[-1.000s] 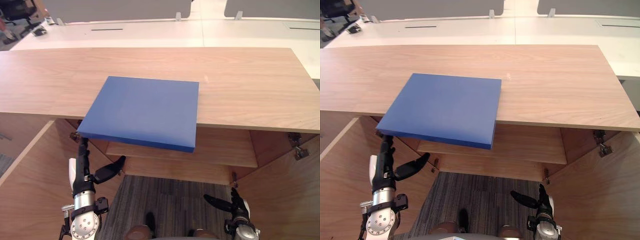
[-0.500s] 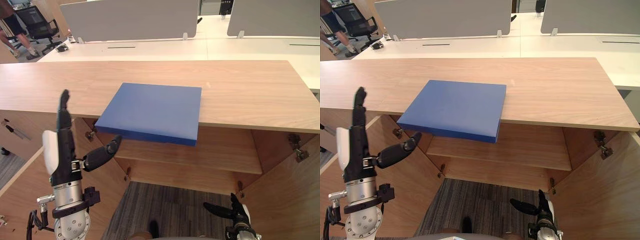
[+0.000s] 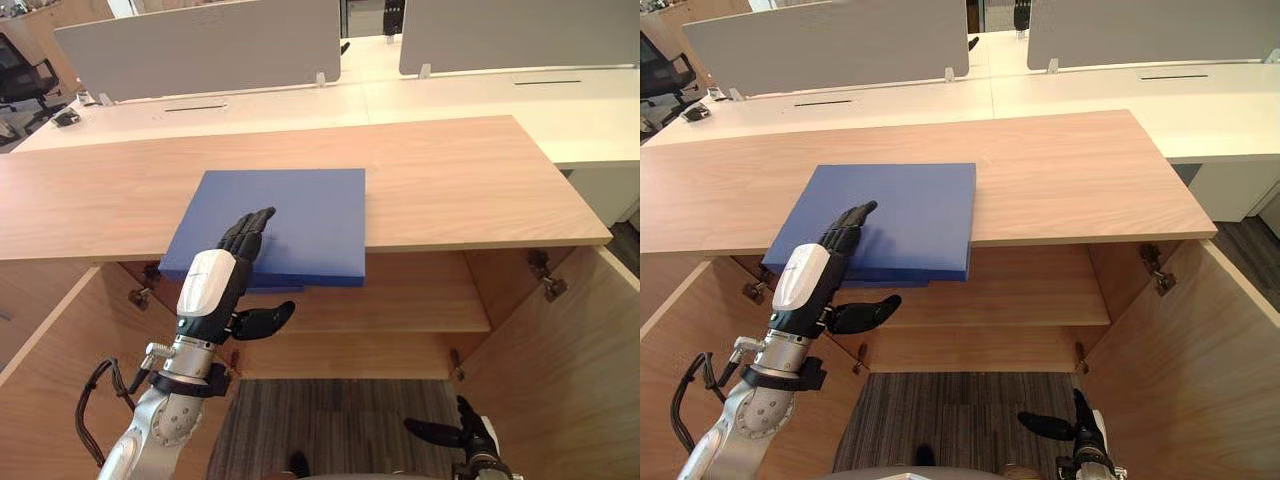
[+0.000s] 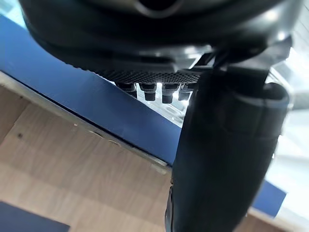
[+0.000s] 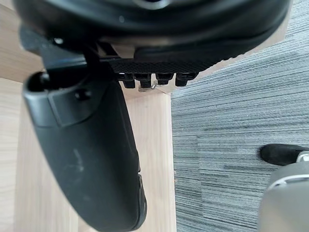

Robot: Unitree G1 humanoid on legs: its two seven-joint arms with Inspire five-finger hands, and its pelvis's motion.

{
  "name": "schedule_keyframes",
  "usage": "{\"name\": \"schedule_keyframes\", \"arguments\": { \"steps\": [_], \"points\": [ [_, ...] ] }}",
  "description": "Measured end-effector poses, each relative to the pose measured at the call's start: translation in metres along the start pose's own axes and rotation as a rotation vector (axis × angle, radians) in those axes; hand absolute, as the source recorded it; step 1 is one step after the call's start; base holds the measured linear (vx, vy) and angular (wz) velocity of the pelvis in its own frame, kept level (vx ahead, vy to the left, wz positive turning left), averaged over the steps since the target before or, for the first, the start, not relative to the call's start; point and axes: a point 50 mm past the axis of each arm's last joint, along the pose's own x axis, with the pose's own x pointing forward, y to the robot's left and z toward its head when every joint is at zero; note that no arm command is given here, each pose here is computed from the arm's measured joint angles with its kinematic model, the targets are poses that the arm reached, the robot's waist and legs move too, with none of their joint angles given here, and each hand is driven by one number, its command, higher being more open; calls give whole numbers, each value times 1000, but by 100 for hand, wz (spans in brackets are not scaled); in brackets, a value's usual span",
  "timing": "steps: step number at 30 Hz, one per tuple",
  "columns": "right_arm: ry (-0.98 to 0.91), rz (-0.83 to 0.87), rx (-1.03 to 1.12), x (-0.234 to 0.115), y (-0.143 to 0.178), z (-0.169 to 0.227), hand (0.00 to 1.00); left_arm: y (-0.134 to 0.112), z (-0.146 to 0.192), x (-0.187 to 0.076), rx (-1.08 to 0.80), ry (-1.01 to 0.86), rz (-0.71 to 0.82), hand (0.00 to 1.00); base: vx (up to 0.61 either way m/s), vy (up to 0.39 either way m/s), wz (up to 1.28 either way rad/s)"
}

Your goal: Walk over to the cabinet, pick up the folder, carry it to the office cabinet, place the folder inside the office cabinet, then close the office cabinet door

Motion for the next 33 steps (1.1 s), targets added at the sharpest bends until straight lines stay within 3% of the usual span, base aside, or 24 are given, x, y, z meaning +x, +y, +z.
{"name": "schedule_keyframes", "arguments": {
  "steps": [6, 12, 15, 22, 24, 28, 33],
  "points": [
    [-3, 9, 3, 0, 1, 1, 100, 5, -2, 15, 155, -29, 64, 0, -22, 0, 0],
    [-50, 15, 31, 0, 5, 11, 100, 17, 9, 20, 112, -57, 186, 0, 15, 0, -8],
    [-175, 10, 89, -3, 8, 39, 100, 19, 20, 17, 51, -65, 210, 0, 24, -5, -10],
    [-592, 27, 283, -36, 14, 128, 100, 25, 60, 13, -329, -182, 260, 0, -11, 1, -15],
    [-743, 44, 370, -59, 13, 153, 100, 32, 70, 12, -560, -214, 306, 0, -21, 22, -24],
    [-951, 62, 459, -94, 3, 184, 100, 37, 71, 9, -856, -209, 347, 0, -8, 31, -37],
    [-1230, 152, 579, -141, -11, 217, 100, 31, 60, 3, -1238, -142, 288, 0, -3, 26, -27]
  ]
}}
